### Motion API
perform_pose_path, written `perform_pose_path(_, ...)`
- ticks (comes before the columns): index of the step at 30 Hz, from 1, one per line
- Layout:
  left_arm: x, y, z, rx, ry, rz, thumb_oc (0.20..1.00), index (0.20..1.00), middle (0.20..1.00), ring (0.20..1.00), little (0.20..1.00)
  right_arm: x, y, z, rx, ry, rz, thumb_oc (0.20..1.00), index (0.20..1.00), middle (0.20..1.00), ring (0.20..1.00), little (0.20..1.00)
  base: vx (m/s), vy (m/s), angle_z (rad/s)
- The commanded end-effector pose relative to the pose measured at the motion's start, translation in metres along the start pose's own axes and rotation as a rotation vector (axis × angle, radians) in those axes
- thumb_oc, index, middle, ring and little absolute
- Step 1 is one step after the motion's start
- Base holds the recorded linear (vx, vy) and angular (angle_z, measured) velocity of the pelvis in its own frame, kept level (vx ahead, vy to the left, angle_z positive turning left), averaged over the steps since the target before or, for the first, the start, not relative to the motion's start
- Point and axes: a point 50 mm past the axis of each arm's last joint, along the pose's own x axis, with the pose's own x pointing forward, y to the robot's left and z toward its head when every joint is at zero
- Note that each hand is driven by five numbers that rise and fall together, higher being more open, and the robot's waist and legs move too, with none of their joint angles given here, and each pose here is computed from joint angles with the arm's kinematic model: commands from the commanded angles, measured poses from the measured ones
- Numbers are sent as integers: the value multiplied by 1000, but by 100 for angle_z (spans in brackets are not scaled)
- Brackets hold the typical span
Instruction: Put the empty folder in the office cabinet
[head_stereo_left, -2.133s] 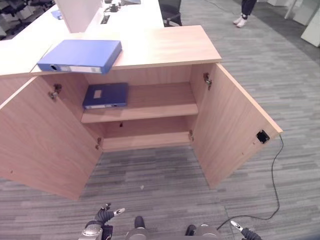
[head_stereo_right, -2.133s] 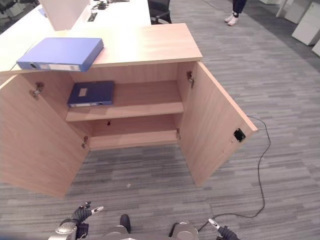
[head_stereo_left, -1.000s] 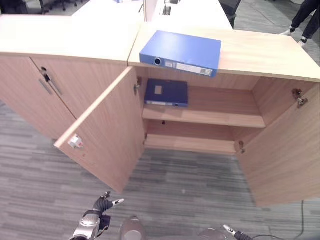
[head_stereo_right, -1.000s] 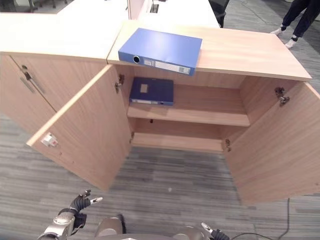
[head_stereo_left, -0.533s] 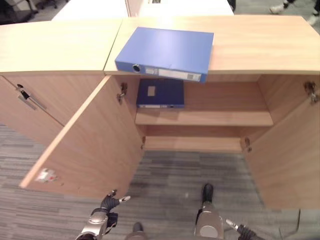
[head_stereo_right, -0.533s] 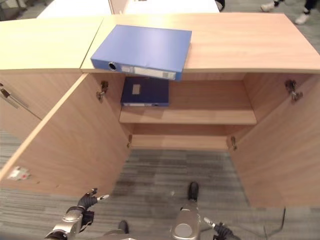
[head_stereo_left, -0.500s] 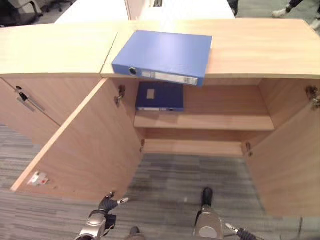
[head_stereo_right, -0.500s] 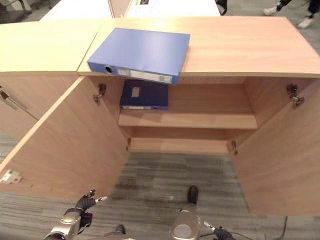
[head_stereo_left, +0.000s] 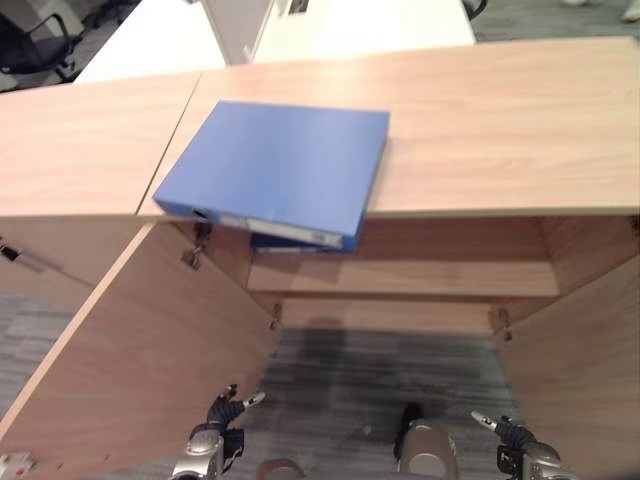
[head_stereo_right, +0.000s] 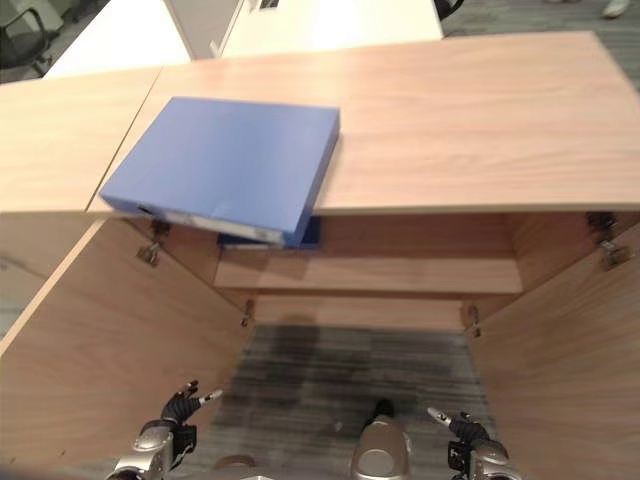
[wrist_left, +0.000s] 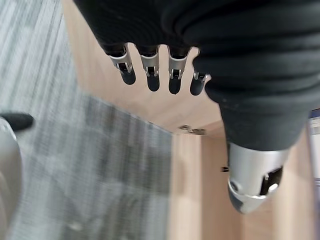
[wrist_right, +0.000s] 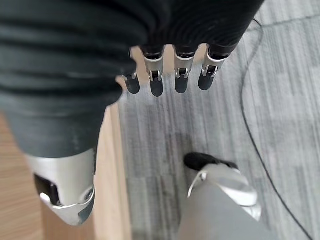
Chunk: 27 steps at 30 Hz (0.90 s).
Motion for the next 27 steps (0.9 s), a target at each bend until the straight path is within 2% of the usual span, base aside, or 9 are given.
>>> perform_pose_path(1,6,5,38,23,-135,-6,1000,1000,1000,1000,1000,1,-6,12,-4,-34,-27,1000,1000,1000,1000,1000,250,-256,-16)
perform_pose_path(6,5,5,28,44,-98,-5,1000,1000,1000,1000,1000,2,-1,12,20,-33,-21,1000,1000,1000,1000,1000,173,-64,-42)
perform_pose_path(13,1,9,8,88,-32,-6,1000,1000,1000,1000,1000,-1,22,-16,-4,36,43,1000,1000,1000,1000,1000,118,92,-21)
perform_pose_path(19,2,18,13,138,-37,4,1000,1000,1000,1000,1000,-1,44,-14,15,30,107,1000,1000,1000,1000,1000,-97,151,-4)
perform_pose_path(27,5,26,28,161,-78,19,1000,1000,1000,1000,1000,0,54,-3,30,-9,132,1000,1000,1000,1000,1000,-171,-92,24)
